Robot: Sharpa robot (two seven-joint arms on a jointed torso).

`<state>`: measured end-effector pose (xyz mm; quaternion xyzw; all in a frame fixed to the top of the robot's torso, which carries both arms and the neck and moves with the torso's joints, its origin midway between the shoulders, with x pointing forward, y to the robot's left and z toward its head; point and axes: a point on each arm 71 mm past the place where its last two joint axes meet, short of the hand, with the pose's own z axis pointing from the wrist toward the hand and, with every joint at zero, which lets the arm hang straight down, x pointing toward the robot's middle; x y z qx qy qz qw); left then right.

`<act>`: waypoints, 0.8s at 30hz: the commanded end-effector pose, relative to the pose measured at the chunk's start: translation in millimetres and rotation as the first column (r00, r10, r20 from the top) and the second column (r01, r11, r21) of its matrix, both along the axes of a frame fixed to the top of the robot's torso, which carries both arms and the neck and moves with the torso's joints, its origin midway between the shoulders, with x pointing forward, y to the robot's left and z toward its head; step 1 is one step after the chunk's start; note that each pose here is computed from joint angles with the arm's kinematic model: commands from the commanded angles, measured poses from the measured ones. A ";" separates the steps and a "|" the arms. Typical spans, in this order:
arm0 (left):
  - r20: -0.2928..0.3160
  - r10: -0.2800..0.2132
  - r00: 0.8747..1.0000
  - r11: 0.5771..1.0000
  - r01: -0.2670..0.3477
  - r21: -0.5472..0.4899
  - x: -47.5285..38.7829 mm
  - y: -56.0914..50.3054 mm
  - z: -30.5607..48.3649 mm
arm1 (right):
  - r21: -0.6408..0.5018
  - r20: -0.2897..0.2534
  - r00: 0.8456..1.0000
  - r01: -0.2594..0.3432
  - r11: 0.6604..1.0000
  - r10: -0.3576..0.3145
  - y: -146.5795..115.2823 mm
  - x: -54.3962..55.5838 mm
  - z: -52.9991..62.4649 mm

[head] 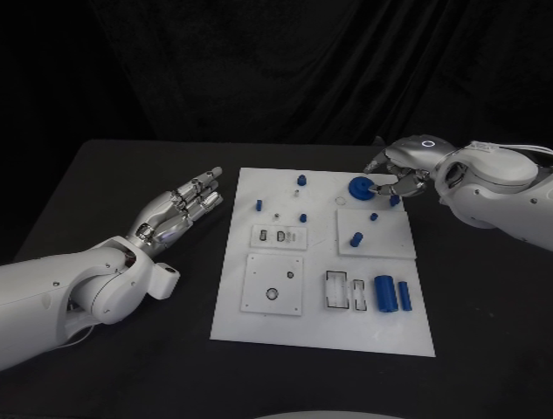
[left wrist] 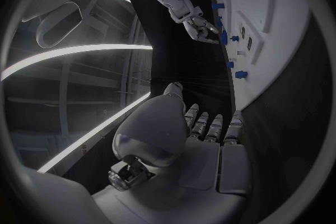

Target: Assemble the parts on the task board

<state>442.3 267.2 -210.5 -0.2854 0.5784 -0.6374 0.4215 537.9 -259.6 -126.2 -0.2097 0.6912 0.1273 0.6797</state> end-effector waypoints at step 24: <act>0.100 -0.043 0.994 0.997 0.049 -0.061 -0.7 -4.1 8.2 | -0.027 -0.037 0.999 0.033 0.999 -0.034 7.3 8.3 -14.6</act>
